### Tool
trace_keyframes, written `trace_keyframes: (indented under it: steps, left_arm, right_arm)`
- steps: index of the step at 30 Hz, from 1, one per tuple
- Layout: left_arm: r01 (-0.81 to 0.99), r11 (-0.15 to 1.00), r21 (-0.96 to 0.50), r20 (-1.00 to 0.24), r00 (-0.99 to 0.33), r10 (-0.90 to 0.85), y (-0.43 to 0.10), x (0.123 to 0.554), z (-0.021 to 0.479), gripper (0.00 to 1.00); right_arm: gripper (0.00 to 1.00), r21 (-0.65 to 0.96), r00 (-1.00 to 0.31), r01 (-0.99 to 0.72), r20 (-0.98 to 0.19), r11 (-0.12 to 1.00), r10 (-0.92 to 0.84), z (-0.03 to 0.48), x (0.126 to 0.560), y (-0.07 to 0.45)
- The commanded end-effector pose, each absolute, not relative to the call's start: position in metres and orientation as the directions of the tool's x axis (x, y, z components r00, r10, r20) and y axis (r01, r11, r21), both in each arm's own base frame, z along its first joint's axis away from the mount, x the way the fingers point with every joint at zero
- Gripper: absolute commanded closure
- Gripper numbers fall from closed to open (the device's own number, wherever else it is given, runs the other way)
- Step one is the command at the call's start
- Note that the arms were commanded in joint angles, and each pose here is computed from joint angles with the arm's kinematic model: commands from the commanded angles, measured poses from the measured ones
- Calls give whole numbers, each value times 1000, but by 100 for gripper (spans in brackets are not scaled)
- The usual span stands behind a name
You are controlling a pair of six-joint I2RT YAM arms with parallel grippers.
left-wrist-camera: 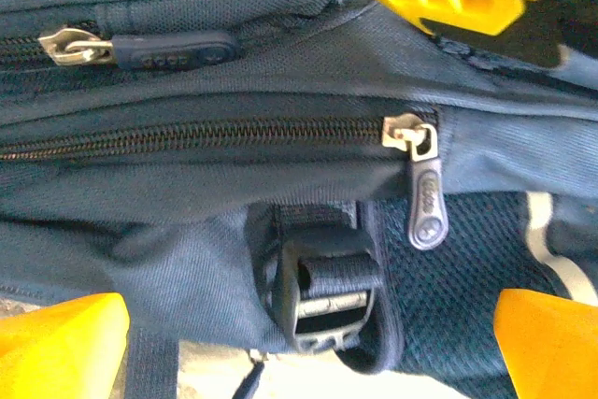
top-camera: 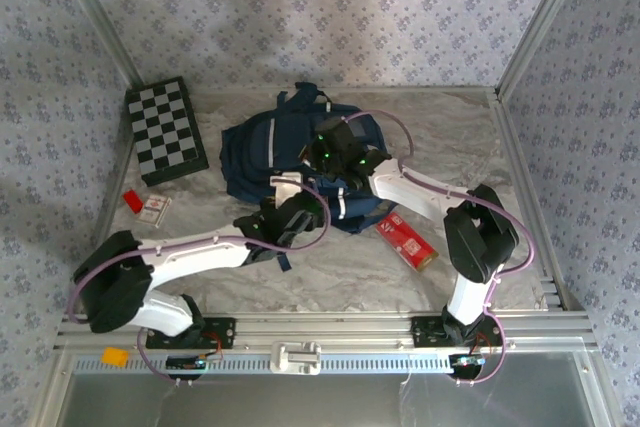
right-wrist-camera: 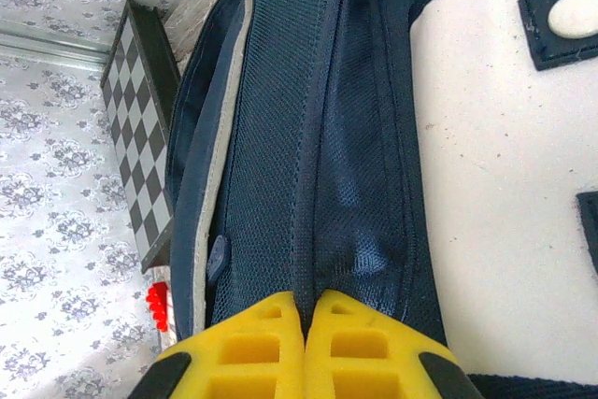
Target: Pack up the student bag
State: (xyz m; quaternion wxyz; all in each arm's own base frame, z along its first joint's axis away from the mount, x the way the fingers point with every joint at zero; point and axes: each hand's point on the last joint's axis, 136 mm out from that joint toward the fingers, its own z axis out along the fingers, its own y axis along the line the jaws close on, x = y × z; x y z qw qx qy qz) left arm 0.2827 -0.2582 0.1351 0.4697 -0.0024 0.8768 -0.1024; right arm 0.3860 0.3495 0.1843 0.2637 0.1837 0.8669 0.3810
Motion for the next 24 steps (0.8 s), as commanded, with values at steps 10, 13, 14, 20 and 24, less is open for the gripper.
trace_keyframes:
  steps: [10,13,14,20,24]
  left_arm:
    - [-116,975,-191,-862,-455,-223,-236,325,142,4]
    - [-93,975,-201,-870,-441,-221,-229,322,147,15]
    - [-108,973,-206,-867,-440,-233,-221,321,148,21]
    - [-58,978,-199,-863,-462,-203,-204,314,149,40]
    - [101,977,-186,-869,-481,-115,-217,304,149,43]
  right_arm:
    - [100,844,-773,39,-313,535,551,218,398,367]
    - [100,838,-771,36,-323,545,549,215,399,364]
    - [100,837,-772,36,-323,546,547,215,399,364]
    - [100,839,-782,38,-313,542,539,209,399,370]
    - [100,836,-781,35,-319,547,537,210,401,371]
